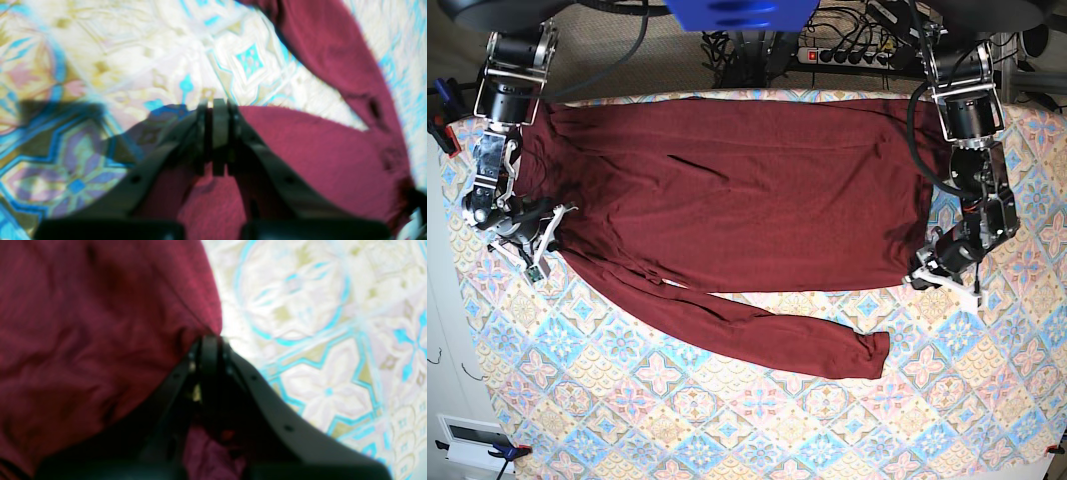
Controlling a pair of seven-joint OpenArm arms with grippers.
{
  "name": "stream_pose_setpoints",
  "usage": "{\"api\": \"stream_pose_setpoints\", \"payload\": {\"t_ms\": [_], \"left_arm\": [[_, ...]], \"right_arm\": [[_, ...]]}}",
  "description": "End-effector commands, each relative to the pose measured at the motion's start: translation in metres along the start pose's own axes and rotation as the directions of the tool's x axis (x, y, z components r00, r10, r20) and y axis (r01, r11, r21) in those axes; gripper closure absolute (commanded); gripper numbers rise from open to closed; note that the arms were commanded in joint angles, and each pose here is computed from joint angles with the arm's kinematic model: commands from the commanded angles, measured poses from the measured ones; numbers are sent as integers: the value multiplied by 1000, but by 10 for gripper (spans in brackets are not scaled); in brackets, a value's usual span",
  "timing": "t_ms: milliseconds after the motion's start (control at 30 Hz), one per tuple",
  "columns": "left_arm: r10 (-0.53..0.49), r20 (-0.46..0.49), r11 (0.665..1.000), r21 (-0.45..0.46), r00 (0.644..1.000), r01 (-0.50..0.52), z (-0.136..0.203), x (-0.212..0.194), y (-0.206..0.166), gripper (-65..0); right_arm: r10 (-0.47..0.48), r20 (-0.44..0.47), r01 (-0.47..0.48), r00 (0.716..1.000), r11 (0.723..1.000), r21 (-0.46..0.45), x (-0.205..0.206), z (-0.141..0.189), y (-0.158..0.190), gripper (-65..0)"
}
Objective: Layout the t-shirt on the table in an organized manner, then fold the t-shirt properly
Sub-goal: 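Fold the shirt's side edges toward the collar edge with both grippers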
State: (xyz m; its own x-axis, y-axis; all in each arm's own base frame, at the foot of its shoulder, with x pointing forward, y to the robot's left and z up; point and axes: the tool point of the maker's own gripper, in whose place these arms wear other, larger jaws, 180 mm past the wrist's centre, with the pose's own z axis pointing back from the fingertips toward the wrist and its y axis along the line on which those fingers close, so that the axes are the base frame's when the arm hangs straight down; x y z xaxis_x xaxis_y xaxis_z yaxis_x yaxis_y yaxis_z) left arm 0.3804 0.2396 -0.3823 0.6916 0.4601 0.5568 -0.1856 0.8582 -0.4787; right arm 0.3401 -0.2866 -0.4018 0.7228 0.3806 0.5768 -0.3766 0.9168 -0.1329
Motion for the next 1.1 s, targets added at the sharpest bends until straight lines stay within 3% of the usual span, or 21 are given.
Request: {"api": "stream_pose_setpoints", "payload": {"t_ms": [0, 400, 533, 700, 1067], "left_arm": [[5, 66, 1000, -31, 998, -3, 11, 22, -6, 0], [-114, 92, 993, 0, 989, 115, 54, 5, 2, 0], [-97, 113, 995, 17, 989, 95, 71, 2, 13, 0], [-76, 126, 997, 19, 989, 74, 92, -3, 25, 0], [-112, 77, 993, 30, 991, 110, 110, -23, 32, 0]], "right_arm": [[22, 79, -19, 997, 999, -42, 28, 13, -16, -2], [125, 91, -118, 988, 990, -77, 19, 47, 5, -2], [89, 177, -83, 980, 996, -41, 35, 65, 16, -2], [19, 206, -18, 978, 1000, -6, 26, 81, 20, -2], [16, 169, -11, 985, 999, -32, -7, 105, 24, -2]]}}
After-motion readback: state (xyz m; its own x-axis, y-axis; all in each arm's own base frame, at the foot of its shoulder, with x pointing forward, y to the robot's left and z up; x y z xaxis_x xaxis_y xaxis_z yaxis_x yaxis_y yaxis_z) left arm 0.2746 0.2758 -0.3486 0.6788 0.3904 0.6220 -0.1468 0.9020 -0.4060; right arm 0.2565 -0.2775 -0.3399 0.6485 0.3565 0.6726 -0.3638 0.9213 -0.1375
